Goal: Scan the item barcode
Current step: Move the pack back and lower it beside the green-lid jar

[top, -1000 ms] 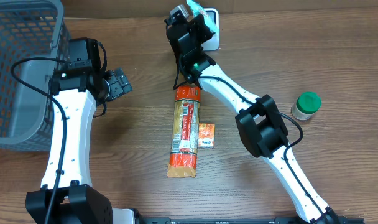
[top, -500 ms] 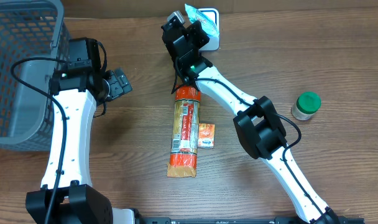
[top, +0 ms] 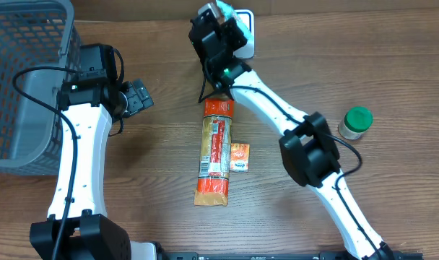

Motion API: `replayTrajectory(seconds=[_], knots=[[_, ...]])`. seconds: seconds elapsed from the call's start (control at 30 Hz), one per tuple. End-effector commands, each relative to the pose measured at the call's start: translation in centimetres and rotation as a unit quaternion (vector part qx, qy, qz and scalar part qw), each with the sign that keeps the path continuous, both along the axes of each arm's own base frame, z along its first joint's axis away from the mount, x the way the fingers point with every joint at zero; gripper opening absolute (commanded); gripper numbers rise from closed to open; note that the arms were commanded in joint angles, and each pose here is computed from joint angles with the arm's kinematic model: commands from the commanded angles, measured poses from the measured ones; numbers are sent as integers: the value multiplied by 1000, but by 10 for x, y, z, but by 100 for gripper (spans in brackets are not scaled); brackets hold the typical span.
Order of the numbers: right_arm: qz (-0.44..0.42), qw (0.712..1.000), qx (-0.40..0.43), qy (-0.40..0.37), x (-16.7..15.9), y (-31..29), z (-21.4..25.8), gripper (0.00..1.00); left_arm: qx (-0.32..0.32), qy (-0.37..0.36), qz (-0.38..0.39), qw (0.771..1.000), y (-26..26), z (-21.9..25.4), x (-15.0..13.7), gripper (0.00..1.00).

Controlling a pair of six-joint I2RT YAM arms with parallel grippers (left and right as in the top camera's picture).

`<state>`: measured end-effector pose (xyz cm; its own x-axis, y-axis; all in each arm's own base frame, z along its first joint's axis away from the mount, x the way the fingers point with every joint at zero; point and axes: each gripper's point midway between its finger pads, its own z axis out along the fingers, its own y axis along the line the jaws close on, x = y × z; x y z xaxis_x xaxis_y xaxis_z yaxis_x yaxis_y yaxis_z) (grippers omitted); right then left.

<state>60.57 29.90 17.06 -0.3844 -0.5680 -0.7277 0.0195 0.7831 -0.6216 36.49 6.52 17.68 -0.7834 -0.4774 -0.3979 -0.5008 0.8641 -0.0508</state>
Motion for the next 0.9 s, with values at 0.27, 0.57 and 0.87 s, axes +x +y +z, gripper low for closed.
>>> replayTrajectory(seconds=[0.27, 0.57, 0.87], knots=[[-111, 965, 227, 68, -97, -114, 143, 3, 1, 7, -5, 1000, 0, -4, 0, 100], [-132, 835, 324, 425, -182, -172, 42, 4, 1, 7, -5, 1000, 0, -4, 0, 100], [-195, 782, 268, 527, -220, -207, -53, 4, 1, 7, -5, 1000, 0, -4, 0, 100]])
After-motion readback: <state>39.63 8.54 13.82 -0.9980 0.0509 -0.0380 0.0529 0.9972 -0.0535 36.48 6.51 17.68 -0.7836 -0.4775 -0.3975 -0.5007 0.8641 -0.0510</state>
